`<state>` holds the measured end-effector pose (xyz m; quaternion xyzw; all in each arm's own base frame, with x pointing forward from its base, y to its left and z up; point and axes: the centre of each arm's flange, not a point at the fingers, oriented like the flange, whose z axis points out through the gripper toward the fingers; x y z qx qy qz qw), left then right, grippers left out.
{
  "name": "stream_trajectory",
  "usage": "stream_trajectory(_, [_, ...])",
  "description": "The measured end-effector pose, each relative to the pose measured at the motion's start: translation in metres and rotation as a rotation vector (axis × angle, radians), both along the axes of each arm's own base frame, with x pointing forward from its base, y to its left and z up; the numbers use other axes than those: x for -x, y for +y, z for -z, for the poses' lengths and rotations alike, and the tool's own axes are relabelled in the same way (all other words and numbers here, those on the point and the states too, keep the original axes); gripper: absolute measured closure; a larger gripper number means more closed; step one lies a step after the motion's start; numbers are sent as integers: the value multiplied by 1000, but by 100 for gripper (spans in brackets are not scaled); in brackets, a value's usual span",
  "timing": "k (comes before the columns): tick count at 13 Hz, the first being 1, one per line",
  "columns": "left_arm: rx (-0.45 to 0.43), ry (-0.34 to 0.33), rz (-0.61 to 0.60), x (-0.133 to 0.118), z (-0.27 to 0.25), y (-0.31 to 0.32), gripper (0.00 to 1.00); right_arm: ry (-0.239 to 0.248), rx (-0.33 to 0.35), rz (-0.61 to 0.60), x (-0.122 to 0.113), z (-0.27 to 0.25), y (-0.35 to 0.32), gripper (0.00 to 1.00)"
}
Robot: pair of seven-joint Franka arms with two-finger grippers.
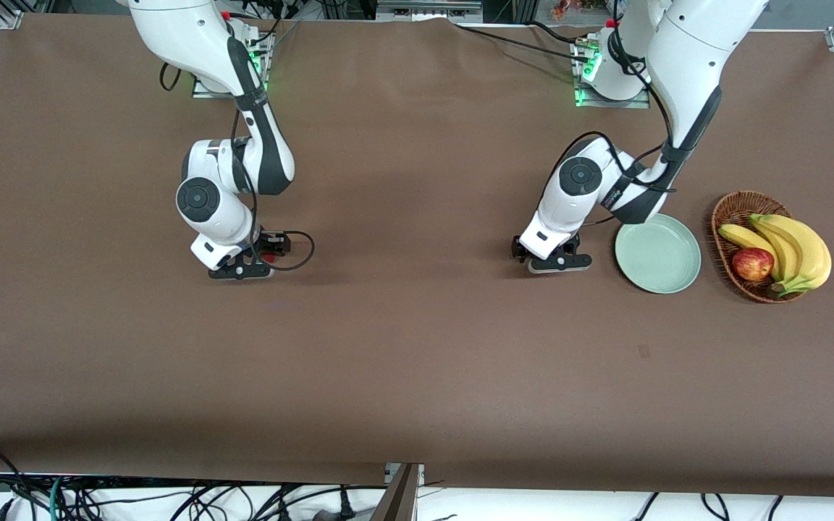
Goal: Collect all strawberries into plate
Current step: 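Lift the strawberry with the left gripper while the right gripper grasps another, then place the strawberry on the plate while the right gripper carries another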
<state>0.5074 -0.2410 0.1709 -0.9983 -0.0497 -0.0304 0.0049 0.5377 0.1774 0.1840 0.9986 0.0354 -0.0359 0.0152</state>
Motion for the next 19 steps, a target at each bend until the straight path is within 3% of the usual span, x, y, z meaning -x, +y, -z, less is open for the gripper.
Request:
stream_trajectory(2, [-10,7,-4,0,-1,1,57,0,4,-1,0,3,-1,37])
stream_trajectory(3, [-11,6,-5,0,-2,1,65,-1,4,-3,0,3,-1,37])
stream_trajectory(5, [-32,23,-8,1,-3,3,67,-5,3,-8,0,3,-1,50])
stream_trajectory(6, [-46,35,-10,3,-2,4,68,-6,3,-10,-1,3,-1,50])
stream_trajectory(8, [-57,47,-21,3,-4,4,70,-7,2,-13,-1,2,-1,68])
stream_trajectory(11, [-66,87,-53,-15,-26,8,70,-16,-10,-8,-3,-1,3,68])
stream_trajectory(13, [-21,145,-27,-35,-57,23,70,-37,-69,18,-10,-11,23,68])
stream_trajectory(16, [4,178,47,-61,-108,102,70,-66,-192,64,-27,-42,77,68])
stream_trajectory(19, [-12,187,115,-71,-125,191,70,-92,-289,179,-38,-67,166,68])
